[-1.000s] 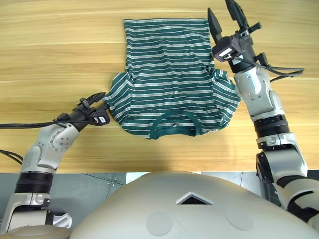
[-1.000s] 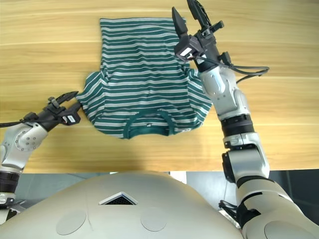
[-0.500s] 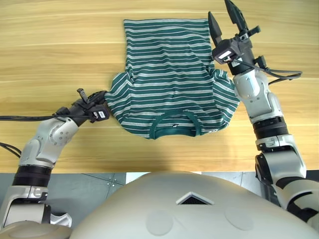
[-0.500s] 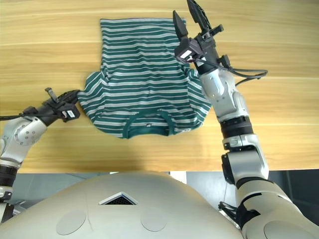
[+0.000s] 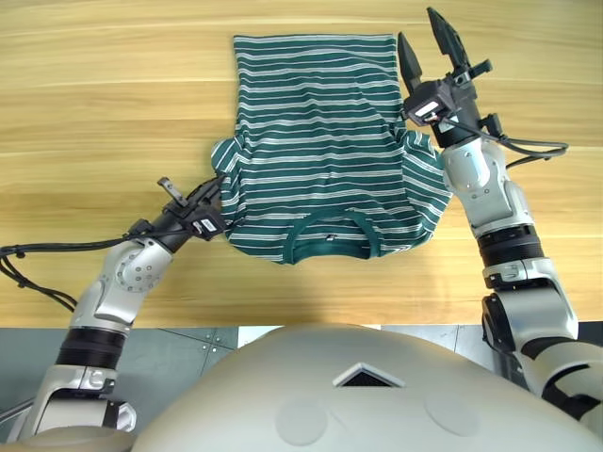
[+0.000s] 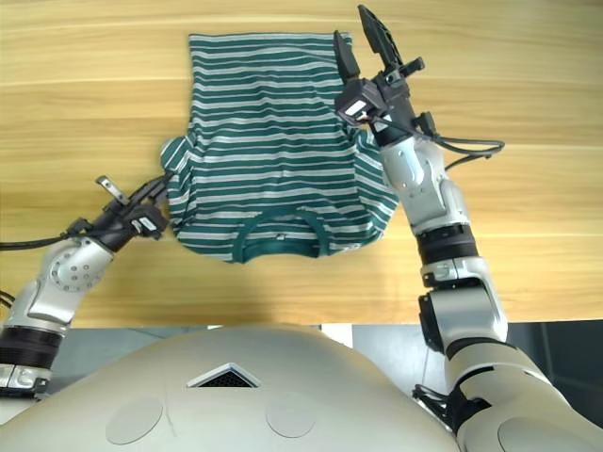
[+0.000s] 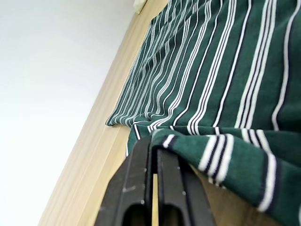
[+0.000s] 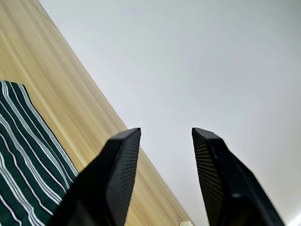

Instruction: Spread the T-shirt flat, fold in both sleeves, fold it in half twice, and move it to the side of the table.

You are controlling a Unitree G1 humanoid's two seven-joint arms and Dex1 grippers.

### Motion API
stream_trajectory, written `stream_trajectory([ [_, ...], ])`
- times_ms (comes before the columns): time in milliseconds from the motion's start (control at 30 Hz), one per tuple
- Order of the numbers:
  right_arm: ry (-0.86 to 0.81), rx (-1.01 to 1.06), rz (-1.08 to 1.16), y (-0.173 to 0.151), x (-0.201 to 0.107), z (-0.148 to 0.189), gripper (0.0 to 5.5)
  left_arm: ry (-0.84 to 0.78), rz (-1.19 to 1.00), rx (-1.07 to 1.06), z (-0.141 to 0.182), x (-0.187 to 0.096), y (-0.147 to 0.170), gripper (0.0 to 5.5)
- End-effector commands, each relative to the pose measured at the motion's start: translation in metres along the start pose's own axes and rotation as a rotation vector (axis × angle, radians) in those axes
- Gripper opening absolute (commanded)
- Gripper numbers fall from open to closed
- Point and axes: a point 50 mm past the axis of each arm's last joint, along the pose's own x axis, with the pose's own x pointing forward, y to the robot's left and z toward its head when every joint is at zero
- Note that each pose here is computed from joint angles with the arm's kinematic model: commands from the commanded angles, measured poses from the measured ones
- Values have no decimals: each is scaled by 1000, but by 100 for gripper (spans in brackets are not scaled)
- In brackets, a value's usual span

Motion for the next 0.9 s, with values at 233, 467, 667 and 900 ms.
stream_trajectory([
  [233, 26, 6, -11, 5, 3, -5, 202, -102, 132, 20, 15, 18, 23, 1],
  [467, 21, 13, -5, 9, 4, -4, 202, -202, 93, -1, 28, 39, 13, 1],
  [667, 21, 16, -14, 7, 2, -4, 202, -187, -71, -27, 23, 41, -14, 1],
  [900, 41, 14, -20, 7, 0, -7, 202, -149, -219, -99, 9, 48, -39, 52],
])
